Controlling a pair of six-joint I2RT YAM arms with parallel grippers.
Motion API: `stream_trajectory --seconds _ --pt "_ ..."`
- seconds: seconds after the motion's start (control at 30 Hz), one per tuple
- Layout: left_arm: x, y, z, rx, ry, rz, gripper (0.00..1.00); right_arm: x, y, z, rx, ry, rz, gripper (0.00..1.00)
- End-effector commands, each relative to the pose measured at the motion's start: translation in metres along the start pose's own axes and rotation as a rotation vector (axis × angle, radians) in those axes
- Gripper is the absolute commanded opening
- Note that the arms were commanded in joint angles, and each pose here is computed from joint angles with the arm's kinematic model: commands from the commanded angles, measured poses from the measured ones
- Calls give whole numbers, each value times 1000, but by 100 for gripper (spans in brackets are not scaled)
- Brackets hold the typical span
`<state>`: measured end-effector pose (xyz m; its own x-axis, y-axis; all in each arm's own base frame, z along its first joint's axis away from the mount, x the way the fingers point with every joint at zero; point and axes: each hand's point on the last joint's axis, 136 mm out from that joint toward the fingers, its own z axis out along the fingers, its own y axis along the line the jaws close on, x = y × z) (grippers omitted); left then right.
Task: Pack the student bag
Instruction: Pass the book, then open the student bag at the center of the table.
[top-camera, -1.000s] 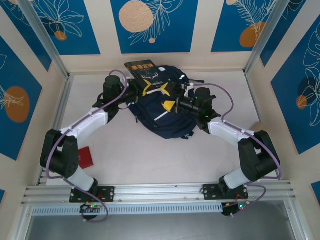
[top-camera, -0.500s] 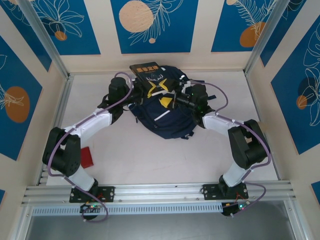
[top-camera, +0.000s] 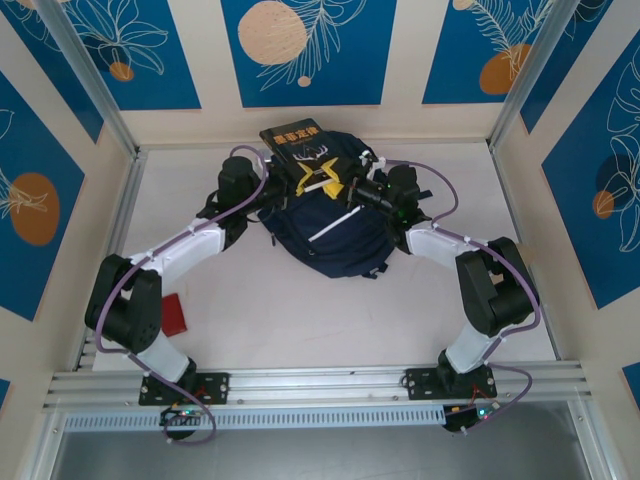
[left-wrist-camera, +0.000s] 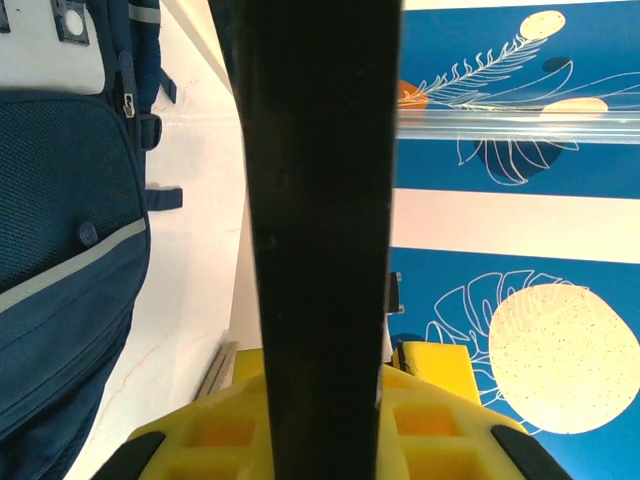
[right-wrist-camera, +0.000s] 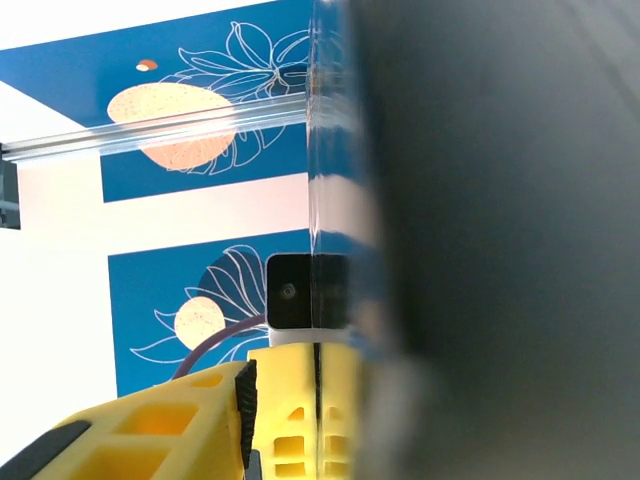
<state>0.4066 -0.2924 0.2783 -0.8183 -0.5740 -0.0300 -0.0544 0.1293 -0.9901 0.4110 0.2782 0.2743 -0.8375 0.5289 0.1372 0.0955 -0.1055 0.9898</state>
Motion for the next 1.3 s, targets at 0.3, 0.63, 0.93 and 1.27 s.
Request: stream_trajectory --seconds 0.3,0.63,0.93,1.27 --pt "30 11 -26 -116 81 192 63 -9 26 -18 -17 -64 -208 11" --pt "52 37 -34 -272 253 411 92 -22 19 -104 290 -259 -521 10" --pt "76 60 -14 -473 481 756 82 -34 10 -198 558 -445 -582 9" --pt "94 110 42 -748 591 1083 72 -44 -4 -263 678 -563 -496 9"
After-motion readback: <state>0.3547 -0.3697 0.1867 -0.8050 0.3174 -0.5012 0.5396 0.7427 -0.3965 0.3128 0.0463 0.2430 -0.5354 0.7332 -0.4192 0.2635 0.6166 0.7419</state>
